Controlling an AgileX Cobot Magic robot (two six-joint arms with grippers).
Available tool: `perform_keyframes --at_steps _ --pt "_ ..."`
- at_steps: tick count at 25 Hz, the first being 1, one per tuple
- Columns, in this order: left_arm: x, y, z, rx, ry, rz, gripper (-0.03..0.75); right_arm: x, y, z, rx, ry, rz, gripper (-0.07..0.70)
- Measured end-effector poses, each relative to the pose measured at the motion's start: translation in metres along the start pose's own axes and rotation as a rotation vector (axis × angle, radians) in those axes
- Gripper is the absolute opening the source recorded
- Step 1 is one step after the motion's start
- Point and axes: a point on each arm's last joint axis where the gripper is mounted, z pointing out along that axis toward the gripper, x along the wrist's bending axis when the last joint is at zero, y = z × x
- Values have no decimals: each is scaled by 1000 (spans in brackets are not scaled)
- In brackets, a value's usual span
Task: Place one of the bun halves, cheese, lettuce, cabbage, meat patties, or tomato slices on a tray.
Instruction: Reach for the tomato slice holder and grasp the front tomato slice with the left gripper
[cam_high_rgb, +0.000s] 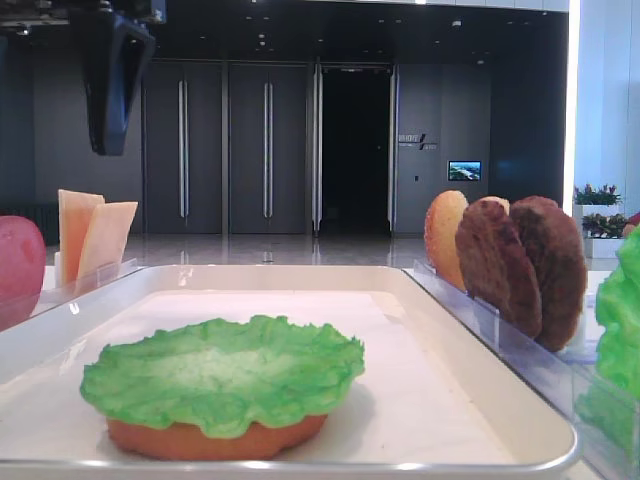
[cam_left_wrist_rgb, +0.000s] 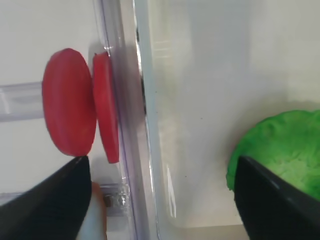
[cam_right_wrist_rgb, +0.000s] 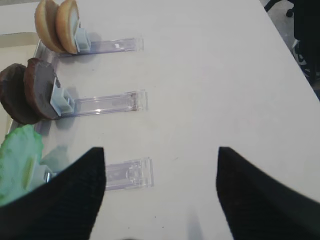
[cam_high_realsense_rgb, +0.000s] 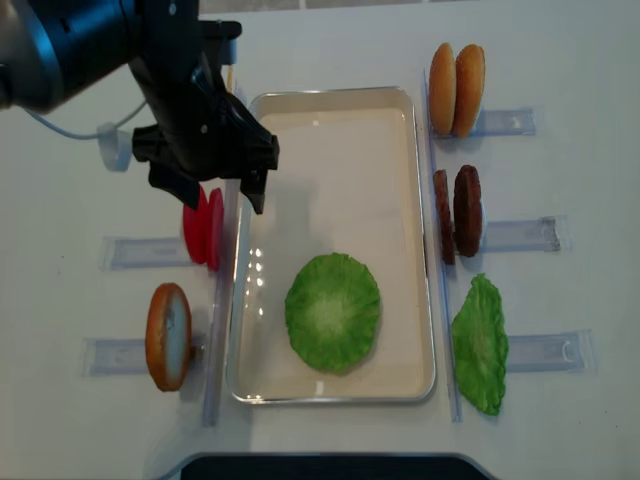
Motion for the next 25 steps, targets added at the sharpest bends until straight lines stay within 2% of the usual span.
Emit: perform_keyframes --at_steps 5,13,25 --pt "-2 1 7 10 16 -12 692 0 0 0 0 0 0 481" --pt "3 5 9 -16 70 -6 692 0 0 0 0 0 0 481" --pt "-3 11 38 37 104 8 692 0 0 0 0 0 0 481"
